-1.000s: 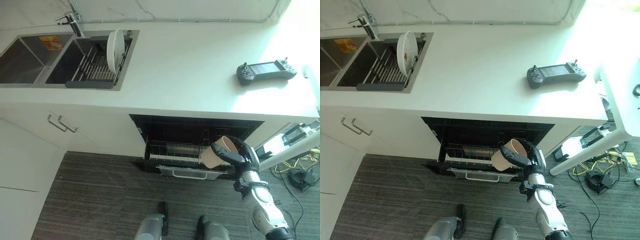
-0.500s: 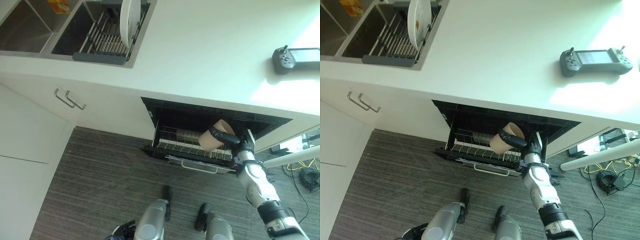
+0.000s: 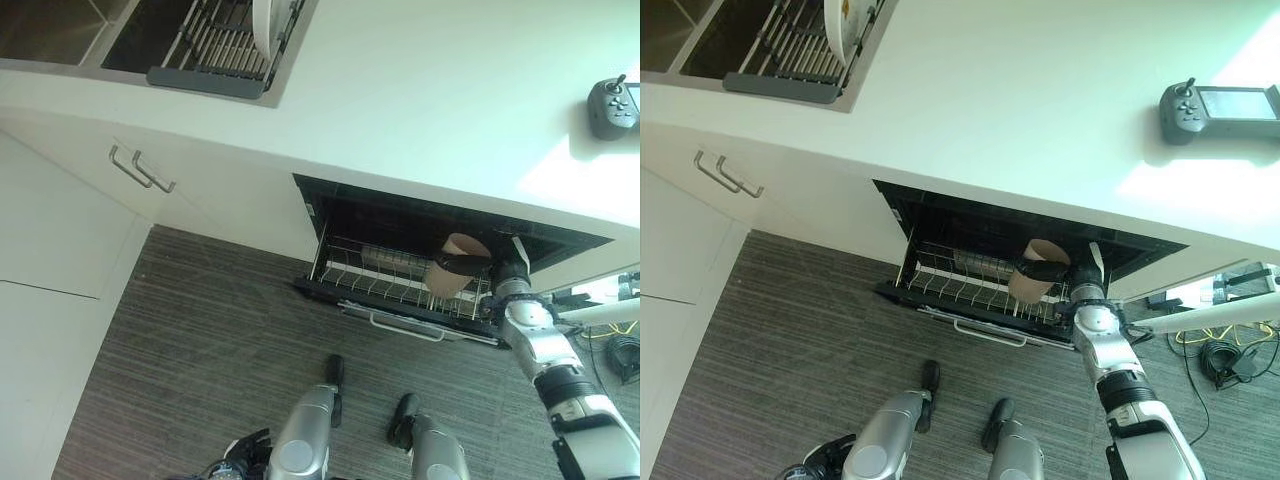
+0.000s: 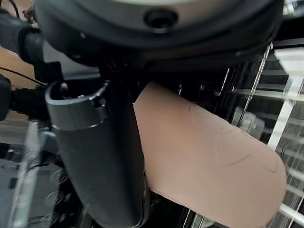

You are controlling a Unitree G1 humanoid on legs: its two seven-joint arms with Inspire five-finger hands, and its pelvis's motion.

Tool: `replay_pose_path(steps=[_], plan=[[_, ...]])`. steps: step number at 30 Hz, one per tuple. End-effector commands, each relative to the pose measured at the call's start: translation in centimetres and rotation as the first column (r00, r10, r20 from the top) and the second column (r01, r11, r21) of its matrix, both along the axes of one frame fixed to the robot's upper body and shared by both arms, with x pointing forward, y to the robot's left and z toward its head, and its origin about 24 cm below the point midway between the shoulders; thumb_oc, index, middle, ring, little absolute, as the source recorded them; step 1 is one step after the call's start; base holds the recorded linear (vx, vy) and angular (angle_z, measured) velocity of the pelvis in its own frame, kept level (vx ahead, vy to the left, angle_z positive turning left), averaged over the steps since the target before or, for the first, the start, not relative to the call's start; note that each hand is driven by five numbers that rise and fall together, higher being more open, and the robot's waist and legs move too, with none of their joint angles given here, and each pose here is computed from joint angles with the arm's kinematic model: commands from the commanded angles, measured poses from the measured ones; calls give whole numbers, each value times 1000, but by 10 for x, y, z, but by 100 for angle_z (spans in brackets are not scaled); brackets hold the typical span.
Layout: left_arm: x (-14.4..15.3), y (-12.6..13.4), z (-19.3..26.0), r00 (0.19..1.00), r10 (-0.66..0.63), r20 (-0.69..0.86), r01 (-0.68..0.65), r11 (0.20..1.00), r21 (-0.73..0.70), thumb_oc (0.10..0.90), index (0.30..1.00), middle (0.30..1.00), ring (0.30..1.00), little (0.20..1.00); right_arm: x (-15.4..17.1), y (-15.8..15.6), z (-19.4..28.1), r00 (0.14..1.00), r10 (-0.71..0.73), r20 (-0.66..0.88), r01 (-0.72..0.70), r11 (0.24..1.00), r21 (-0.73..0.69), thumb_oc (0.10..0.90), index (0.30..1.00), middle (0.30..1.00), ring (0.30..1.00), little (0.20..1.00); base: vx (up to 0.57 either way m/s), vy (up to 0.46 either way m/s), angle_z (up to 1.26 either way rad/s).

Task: Place the dishes in the dishwasher.

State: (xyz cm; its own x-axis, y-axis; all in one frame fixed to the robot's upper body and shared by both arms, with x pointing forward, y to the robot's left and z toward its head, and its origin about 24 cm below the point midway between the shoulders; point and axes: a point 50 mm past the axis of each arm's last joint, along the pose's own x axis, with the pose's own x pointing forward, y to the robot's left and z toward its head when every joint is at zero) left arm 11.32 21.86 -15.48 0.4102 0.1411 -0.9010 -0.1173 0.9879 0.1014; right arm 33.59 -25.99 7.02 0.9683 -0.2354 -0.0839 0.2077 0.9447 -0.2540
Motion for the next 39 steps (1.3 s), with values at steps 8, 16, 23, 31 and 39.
replay_pose_path(steps=[8,16,23,31,39], plan=[[-7,20,3,999,-32,-23,33,998,45,800,900,900,900,900,3,-29,47,981,-60,187,83,989,-120,400,300,300,300,300,-10,-3,-1],[4,15,6,1000,20,21,-21,1000,20,800,900,900,900,900,-11,-23,-8,998,-66,-25,62,990,-123,400,300,300,300,300,-42,-7,-1],[10,11,6,998,50,35,-50,999,8,800,900,900,900,900,-27,-16,-48,985,-95,-142,87,994,-60,800,900,900,900,900,-16,5,-1],[9,1,4,998,56,34,-55,998,-15,800,900,900,900,900,-27,-15,-23,968,-220,118,223,975,-18,800,900,900,900,900,0,3,-1],[0,-8,0,997,79,27,-78,996,-39,800,900,900,900,900,-39,0,-2,918,-189,348,232,969,-86,800,900,900,900,900,3,33,-2]])
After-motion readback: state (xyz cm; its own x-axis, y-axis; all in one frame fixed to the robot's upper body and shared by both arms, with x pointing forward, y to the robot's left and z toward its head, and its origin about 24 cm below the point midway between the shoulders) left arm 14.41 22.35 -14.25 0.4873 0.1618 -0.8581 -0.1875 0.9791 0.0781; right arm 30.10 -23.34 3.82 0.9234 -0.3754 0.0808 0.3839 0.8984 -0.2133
